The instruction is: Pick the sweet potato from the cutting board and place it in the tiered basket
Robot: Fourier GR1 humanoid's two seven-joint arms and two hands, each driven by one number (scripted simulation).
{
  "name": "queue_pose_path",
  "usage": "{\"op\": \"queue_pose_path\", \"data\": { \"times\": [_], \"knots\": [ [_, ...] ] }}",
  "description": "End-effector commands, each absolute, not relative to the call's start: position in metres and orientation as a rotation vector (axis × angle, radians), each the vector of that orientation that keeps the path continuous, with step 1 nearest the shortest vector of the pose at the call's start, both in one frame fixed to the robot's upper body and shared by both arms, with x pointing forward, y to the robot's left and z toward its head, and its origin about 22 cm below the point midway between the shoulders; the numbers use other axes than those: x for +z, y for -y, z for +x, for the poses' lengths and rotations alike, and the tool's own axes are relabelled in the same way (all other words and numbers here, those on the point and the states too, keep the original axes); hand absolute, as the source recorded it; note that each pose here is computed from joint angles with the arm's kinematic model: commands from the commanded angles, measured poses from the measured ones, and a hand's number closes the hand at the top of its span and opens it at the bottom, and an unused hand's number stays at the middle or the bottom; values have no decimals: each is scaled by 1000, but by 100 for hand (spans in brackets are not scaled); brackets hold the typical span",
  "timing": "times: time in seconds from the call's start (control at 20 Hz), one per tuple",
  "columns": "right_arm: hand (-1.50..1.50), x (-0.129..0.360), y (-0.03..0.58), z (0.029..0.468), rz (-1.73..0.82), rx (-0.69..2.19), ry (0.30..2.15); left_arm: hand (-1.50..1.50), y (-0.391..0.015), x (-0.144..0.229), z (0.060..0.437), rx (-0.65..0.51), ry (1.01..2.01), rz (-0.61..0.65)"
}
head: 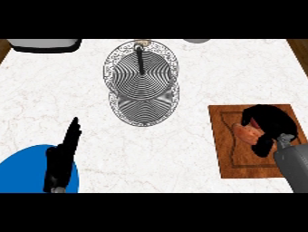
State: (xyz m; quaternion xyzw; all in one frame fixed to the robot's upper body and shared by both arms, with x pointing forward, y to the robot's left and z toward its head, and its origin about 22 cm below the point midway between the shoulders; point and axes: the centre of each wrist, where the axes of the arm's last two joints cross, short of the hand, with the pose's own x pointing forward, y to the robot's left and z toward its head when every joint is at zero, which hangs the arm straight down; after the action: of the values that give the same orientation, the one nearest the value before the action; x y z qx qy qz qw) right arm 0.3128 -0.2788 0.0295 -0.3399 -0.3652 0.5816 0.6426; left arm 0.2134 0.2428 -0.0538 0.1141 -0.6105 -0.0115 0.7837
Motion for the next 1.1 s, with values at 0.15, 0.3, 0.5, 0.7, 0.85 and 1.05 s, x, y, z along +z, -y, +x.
{"op": "queue_pose_path", "data": {
  "times": [0.15, 0.3, 0.5, 0.7, 0.85, 1.05],
  "knots": [
    [150, 26, 207, 303, -730, 1509, 1038, 0, -252, -45, 219, -21, 1302, 229],
    [150, 34, 208, 297, -728, 1403, 1114, 0, -253, -47, 218, -20, 1291, 262],
    [150, 64, 200, 280, -702, 1281, 1223, 0, -244, -62, 217, -11, 1291, 271],
    [150, 120, 218, 290, -639, 1026, 1395, 0, -238, -52, 205, -5, 1301, 254],
    [150, 157, 219, 270, -614, 865, 1512, 0, -246, -50, 209, -10, 1297, 259],
    [150, 216, 221, 249, -703, 828, 1693, 0, -244, -57, 218, -12, 1288, 282]
  ]
}}
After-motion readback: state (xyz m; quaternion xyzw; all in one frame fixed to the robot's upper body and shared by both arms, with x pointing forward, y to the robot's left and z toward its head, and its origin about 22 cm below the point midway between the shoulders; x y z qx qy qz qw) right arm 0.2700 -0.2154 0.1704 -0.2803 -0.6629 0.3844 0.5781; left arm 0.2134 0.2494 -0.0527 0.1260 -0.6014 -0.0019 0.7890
